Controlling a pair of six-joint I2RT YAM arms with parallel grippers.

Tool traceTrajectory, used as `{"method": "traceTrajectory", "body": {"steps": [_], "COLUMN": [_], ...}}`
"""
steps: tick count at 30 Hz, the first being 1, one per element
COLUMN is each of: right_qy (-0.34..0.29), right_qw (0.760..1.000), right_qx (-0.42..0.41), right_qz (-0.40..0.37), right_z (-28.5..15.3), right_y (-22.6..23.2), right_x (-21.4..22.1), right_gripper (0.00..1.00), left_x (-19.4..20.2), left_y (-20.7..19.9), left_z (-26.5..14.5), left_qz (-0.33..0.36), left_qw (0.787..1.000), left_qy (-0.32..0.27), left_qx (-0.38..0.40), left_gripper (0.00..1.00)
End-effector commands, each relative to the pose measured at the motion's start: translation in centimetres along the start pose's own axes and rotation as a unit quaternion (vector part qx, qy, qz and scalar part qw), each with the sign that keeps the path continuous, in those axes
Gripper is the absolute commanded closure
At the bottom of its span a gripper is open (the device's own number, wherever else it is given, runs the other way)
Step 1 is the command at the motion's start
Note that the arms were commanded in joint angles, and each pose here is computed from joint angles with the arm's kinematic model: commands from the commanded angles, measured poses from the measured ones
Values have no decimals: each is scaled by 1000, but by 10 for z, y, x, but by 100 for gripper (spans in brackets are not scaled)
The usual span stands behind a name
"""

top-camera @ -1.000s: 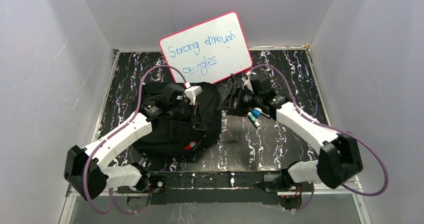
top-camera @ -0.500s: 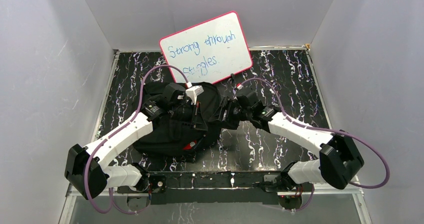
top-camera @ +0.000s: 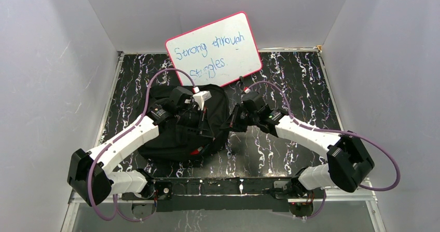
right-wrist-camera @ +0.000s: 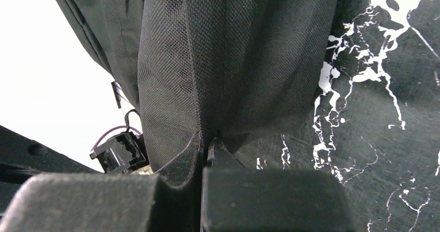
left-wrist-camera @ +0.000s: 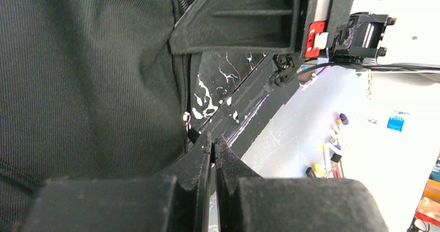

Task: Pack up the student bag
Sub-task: Zip the student bag at the center of the board.

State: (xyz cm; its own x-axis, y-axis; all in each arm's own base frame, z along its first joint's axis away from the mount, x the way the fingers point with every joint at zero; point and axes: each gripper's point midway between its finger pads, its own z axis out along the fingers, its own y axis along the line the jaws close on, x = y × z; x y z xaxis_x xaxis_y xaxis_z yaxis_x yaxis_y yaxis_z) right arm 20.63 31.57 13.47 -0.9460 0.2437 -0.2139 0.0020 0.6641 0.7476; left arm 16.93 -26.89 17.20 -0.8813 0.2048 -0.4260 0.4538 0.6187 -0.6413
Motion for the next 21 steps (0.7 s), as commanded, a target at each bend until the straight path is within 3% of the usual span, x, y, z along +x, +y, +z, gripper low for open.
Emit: {"method": "traceTrajectory", "body": {"steps": [1, 16, 21], "right_qy": [-64, -89, -95], "right_qw": [997, 996, 995], "right_qx": [-37, -17, -6], "right_qz": [-10, 15, 10], "right_z": [-22, -43, -47], "right_y": [29, -10, -19], "right_x": [-34, -73, -84], "right_gripper": [100, 100, 100], "left_x": [3, 26, 26], "left_y": [-6, 6, 19], "left_z": [-12, -32, -40], "left_qz": [10, -30, -39], "left_qw": [1000, 997, 992], "left_qy": [15, 36, 33], "left_qx": [-6, -62, -114], "left_gripper": [100, 100, 100]}}
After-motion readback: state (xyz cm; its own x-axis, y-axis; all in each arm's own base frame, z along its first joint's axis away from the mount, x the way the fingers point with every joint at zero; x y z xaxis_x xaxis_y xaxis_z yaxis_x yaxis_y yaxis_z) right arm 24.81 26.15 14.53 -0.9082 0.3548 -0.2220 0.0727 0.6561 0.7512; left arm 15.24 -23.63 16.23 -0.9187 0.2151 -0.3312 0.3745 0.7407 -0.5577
